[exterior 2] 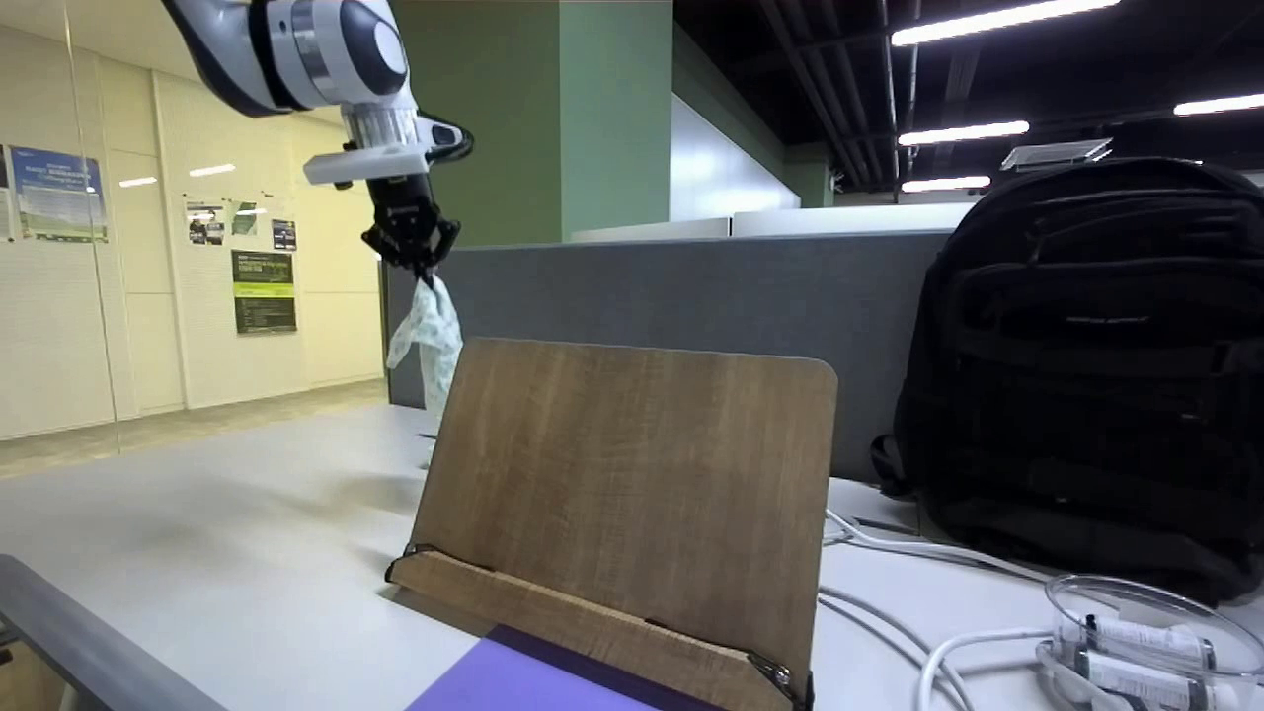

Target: Hang the cloth on the brown stand

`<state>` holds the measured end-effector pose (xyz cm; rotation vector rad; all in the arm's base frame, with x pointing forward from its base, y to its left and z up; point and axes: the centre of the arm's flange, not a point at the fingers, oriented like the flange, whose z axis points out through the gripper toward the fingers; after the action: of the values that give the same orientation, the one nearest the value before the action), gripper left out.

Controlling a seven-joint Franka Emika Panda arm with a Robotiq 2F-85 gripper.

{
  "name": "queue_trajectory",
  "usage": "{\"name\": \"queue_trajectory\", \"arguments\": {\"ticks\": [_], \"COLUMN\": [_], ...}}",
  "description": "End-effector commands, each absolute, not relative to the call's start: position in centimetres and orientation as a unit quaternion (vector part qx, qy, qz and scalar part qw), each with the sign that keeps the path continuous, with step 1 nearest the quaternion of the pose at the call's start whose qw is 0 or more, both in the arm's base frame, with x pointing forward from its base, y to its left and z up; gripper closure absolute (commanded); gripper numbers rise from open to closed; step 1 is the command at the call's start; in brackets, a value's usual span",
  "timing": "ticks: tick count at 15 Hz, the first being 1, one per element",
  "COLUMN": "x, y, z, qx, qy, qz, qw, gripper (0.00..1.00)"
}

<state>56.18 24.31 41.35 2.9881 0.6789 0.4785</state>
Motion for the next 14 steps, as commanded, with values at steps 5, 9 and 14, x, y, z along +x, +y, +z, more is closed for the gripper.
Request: {"name": "queue_trajectory", "arguments": {"ticks": [5, 9, 14], "x": [56.4, 54.2, 54.3], "y": [15.3, 8.8, 6.4], "z": [54.6, 56.2, 54.9], "qx": [0.966, 0.974, 0.977], "qy": [0.148, 0.125, 0.129], "qz": [0.211, 0.188, 0.166], "qw": [0.034, 0.020, 0.007], "gripper": [0.99, 0.99, 0.97]}}
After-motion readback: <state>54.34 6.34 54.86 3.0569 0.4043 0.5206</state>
